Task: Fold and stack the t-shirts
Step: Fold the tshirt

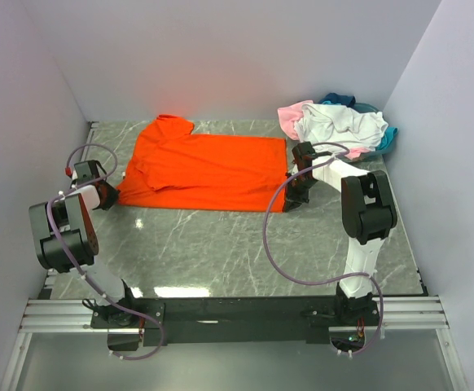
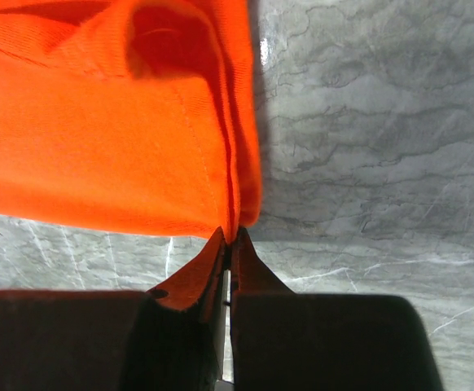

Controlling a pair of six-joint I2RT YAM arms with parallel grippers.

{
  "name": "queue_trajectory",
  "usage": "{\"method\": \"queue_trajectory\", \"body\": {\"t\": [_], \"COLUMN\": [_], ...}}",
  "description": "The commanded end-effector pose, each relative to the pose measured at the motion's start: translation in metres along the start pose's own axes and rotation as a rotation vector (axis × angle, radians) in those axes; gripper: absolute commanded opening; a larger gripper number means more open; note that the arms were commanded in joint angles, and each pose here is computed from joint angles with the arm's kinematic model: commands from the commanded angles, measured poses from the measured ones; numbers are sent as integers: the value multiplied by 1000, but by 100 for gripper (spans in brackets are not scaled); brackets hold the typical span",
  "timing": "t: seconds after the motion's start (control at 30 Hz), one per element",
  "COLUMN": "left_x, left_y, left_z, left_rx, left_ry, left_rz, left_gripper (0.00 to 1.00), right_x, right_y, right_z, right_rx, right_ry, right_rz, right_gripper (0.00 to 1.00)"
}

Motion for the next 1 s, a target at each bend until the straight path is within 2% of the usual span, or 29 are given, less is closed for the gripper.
{"method": "queue_trajectory", "body": {"t": [0.0, 0.43, 0.63, 0.73, 0.83, 0.97], "left_x": [15, 37, 51, 57, 62, 67], "left_y": [19, 25, 23, 25, 28, 29], "left_z": [11, 20, 28, 31, 33, 35], "left_rx": [-48, -143, -178, -190, -200, -201], "left_ry": [100, 168, 210, 230, 249, 269], "left_rz": [-67, -62, -50, -58, -67, -79], "left_gripper": [0, 1, 6, 11, 24, 37], "right_x": [6, 9, 12, 12, 12, 14], "right_y": [-6, -22, -41, -50, -57, -64], "right_z": [-9, -12, -17, -20, -25, -28], "right_rx": [5, 8, 4, 2, -8, -17], "right_ry": [-39, -69, -117, -133, -150, -163], "right_rz": [3, 31, 65, 83, 88, 87], "right_gripper": [0, 0, 0, 0, 0, 0]}}
Point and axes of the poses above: each gripper's point midway between its finger pads, its own x axis back along the fingers, its own z axis along the line the jaws close on, y = z × x, the point moved 5 cm from there along x, back along the fingers, and after that the axes turned 8 degrees about -x, right-handed, at the moved point
